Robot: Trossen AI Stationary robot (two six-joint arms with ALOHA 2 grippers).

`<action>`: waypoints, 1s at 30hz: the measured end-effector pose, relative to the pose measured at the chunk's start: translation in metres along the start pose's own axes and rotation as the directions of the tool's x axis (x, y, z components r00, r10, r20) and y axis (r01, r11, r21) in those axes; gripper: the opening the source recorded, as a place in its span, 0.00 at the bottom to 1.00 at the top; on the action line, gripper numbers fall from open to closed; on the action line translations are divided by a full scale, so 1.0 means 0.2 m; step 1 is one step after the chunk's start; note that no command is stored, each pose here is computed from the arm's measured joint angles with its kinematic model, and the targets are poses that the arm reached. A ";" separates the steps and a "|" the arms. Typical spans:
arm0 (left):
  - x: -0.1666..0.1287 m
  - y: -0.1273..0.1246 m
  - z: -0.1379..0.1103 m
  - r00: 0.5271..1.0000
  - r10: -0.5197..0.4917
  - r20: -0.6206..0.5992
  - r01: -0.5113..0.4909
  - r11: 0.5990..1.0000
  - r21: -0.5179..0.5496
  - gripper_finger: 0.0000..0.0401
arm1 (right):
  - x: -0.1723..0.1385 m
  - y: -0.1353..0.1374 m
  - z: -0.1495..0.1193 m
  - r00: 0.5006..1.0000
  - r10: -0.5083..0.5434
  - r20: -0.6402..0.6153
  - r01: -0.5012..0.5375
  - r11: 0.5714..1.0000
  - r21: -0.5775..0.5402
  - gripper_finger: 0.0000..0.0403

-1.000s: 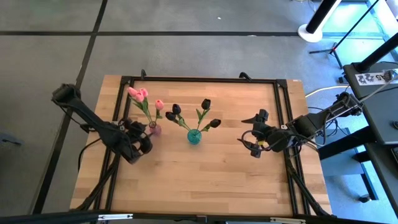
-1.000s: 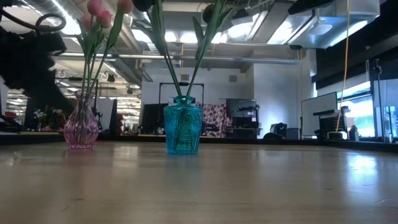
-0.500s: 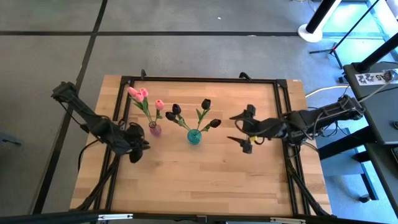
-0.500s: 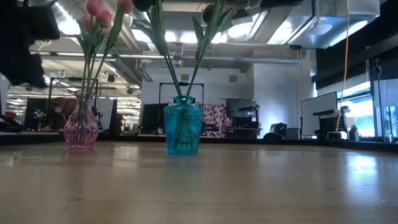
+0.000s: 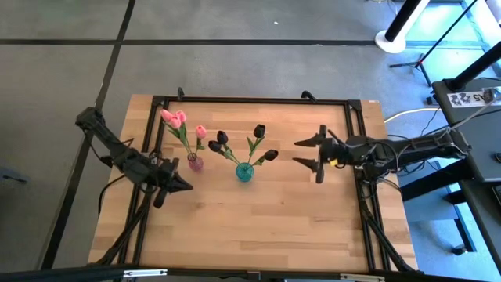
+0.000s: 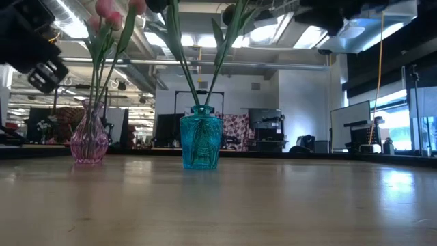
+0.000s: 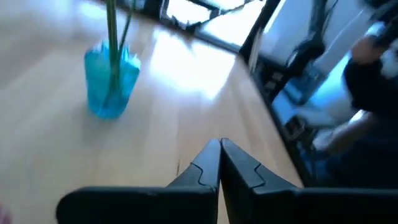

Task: Sort flowers into vase by color
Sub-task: Return to Home Position

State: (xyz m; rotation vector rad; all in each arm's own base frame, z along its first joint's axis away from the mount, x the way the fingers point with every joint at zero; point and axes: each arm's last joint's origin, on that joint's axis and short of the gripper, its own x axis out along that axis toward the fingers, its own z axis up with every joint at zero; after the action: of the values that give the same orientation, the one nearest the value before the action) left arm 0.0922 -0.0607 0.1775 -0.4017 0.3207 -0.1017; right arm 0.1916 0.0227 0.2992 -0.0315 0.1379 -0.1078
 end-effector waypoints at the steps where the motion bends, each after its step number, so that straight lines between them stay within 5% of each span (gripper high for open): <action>1: 0.01 0.01 -0.01 1.000 -0.010 0.030 0.009 1.000 0.003 0.00 | -0.01 -0.01 -0.02 1.000 -0.006 -0.008 0.006 1.000 0.021 0.59; 5: 0.04 0.04 -0.08 0.986 -0.157 0.063 0.159 0.987 -0.021 0.00 | -0.07 0.01 -0.12 1.000 0.030 -0.010 -0.029 0.996 0.086 0.50; 8: 0.04 0.03 -0.08 0.965 -0.241 0.104 0.231 0.968 0.103 0.00 | -0.13 0.03 -0.22 0.998 0.024 0.055 -0.029 0.996 0.090 0.46; 14: 0.03 0.02 -0.03 0.946 -0.255 0.201 0.192 0.938 0.288 0.00 | -0.15 -0.04 -0.42 0.991 0.028 0.132 -0.052 0.982 0.181 0.38; 23: 0.01 0.02 -0.01 0.931 -0.276 0.238 0.201 0.934 0.296 0.00 | -0.26 -0.11 -0.44 0.985 0.034 0.166 -0.036 0.999 0.010 0.18; 30: 0.02 0.07 0.02 0.934 -0.204 0.293 0.126 0.956 0.265 0.00 | -0.38 -0.13 -0.53 0.987 0.010 0.161 -0.026 0.995 0.098 0.02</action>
State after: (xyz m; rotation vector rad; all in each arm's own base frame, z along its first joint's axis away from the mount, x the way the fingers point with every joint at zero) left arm 0.0980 -0.0458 0.1748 -0.1956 -0.0472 -0.2374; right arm 0.0995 0.0017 0.2050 0.0605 -0.0284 -0.0931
